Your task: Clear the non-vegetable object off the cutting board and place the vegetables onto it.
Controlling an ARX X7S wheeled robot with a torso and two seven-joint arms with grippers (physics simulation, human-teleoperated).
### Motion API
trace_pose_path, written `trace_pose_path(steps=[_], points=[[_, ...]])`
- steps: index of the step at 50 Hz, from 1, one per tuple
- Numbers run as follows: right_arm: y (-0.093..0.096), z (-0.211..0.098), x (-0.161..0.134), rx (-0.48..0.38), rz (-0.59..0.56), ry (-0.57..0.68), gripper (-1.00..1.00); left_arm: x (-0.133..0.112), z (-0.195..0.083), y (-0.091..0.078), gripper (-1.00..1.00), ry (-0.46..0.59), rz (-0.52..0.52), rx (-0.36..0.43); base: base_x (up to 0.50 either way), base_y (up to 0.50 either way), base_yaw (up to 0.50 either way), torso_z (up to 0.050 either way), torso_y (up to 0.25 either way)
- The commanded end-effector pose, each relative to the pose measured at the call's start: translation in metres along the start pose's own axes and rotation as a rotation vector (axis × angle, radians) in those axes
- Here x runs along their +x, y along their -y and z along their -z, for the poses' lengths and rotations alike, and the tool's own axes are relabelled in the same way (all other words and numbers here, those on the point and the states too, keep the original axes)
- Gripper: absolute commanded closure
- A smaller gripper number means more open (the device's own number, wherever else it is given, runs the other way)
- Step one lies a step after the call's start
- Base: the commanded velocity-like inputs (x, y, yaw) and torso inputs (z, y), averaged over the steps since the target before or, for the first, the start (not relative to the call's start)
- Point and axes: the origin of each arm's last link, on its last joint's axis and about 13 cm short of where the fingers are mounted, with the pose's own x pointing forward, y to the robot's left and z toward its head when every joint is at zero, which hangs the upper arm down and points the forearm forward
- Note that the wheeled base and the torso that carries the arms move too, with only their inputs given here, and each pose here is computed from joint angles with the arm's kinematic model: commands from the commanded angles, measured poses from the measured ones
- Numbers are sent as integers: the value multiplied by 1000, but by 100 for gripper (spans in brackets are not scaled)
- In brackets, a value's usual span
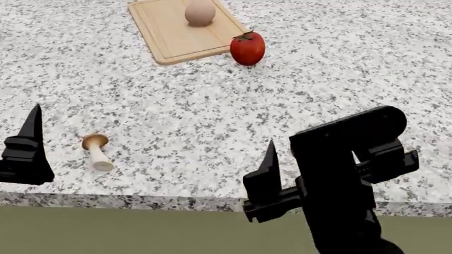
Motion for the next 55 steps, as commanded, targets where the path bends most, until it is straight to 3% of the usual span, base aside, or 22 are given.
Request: trace_pose_path(steps=[1, 2, 4, 11, 14, 19, 26, 55], points=[[32, -41, 15, 15, -34, -16, -100, 21, -29, -20, -100, 3, 8, 36, 0, 0, 0, 0, 0], [35, -44, 17, 60, -37, -33, -100, 24, -32, -22, -100, -5, -16, 69, 0, 0, 0, 0, 0], [37, -49, 18, 98, -58, -42, -100, 26, -41, -26, -100, -24, -14, 18, 0, 0, 0, 0, 0], [53, -74, 21, 52, -30, -28, -100, 37, -60, -35, -100, -57, 18, -77, 0, 0, 0, 0, 0], [62, -87, 29, 10, -18, -39, -100, 43, -75, -38, -100, -49, 27, -44, 0, 0, 0, 0, 0], [72, -105, 38, -28, -17, -47, -100, 51, -97, -45, -100, -62, 52, -84, 0, 0, 0, 0, 0], [85, -128, 44, -52, 41, -27, -100, 62, -118, -50, -100, -72, 58, -59, 92, 86, 0, 0, 0], [90, -124, 53, -69, 30, -74, -100, 67, -135, -48, -100, -11, 66, -44, 494, 72, 0, 0, 0]])
